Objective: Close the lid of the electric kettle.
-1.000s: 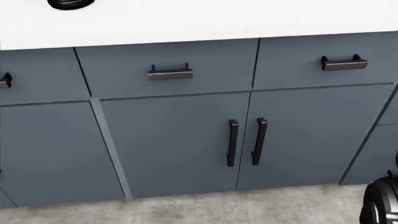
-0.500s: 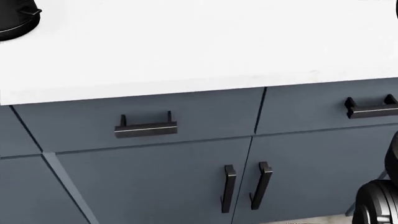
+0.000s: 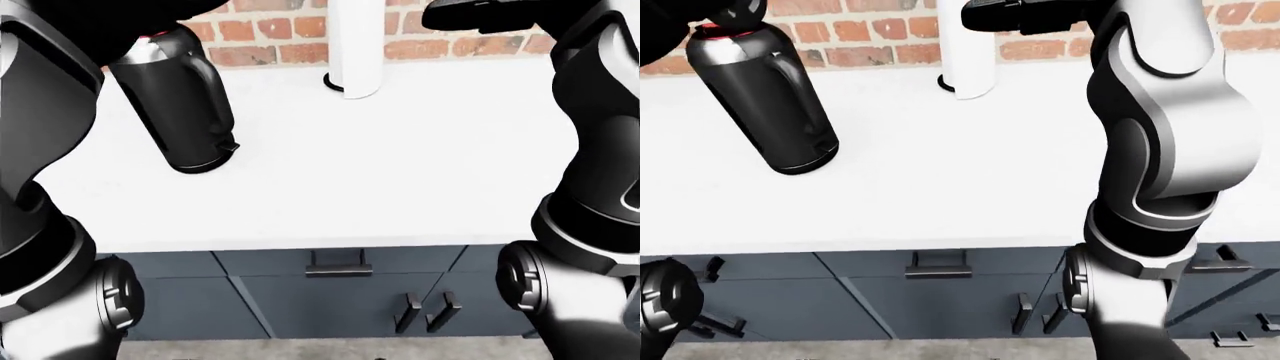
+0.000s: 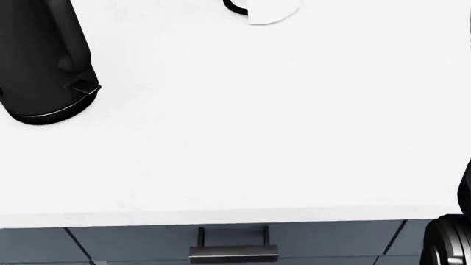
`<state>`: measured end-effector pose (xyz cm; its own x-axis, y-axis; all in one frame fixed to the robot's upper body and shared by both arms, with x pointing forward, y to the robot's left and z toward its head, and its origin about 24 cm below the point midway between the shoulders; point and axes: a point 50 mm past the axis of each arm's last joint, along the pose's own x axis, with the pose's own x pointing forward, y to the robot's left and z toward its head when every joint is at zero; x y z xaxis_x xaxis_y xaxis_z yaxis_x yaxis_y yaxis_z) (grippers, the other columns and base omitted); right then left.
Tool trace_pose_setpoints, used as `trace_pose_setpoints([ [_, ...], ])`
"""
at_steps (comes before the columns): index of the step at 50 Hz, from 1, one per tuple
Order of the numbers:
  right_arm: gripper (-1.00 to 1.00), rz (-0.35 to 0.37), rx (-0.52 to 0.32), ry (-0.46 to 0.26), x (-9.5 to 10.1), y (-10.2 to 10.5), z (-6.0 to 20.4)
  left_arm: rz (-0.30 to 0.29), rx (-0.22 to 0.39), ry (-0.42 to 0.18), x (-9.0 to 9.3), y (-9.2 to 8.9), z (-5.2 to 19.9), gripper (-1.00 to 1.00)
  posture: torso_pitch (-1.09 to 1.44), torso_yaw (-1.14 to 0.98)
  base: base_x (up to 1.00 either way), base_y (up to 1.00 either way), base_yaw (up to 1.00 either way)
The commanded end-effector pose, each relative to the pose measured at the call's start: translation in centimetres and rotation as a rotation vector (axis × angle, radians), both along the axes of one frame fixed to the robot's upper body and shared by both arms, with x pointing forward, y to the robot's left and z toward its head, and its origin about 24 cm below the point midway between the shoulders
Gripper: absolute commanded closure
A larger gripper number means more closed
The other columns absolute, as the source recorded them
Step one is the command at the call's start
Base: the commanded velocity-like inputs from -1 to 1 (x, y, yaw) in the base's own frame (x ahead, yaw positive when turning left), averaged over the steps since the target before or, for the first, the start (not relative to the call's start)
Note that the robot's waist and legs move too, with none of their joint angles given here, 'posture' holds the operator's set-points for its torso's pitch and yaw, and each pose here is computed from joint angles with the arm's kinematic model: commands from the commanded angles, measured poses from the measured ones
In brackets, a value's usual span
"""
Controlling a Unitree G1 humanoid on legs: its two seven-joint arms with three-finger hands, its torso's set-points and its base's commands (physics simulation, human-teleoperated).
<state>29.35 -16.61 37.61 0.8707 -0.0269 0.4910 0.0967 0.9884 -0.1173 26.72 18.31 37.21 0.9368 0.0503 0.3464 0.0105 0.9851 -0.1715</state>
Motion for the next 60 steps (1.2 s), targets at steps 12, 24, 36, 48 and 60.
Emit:
trace_pose_setpoints([
  [12, -1.00, 0.007, 0.025, -0.104, -1.1, -0.1, 1.9, 0.000, -0.012, -0.044, -0.4, 0.0, 0.7, -1.00, 0.00, 0.00, 0.00, 0.07, 0.25],
  [24, -1.00, 0.005, 0.008, -0.121, -1.3, 0.3, 2.0, -0.005, -0.010, -0.048, -0.6, 0.1, 0.9, -1.00, 0.00, 0.00, 0.02, 0.00, 0.00],
  [36, -1.00, -0.011, 0.038, -0.146, -1.7, -0.2, 2.5, -0.003, 0.046, -0.038, -0.6, -0.6, 0.8, -1.00, -0.04, 0.00, 0.04, 0.00, 0.00],
  [48, -1.00, -0.018, 0.039, -0.148, -1.5, -0.2, 2.5, 0.012, 0.003, -0.040, -0.4, -0.1, 1.0, -1.00, -0.16, 0.00, 0.00, 0.00, 0.00],
  [60, -1.00, -0.023, 0.041, -0.151, -1.4, -0.4, 2.5, 0.011, -0.008, -0.051, -0.6, 0.1, 1.2, -1.00, -0.28, 0.00, 0.00, 0.00, 0.00],
])
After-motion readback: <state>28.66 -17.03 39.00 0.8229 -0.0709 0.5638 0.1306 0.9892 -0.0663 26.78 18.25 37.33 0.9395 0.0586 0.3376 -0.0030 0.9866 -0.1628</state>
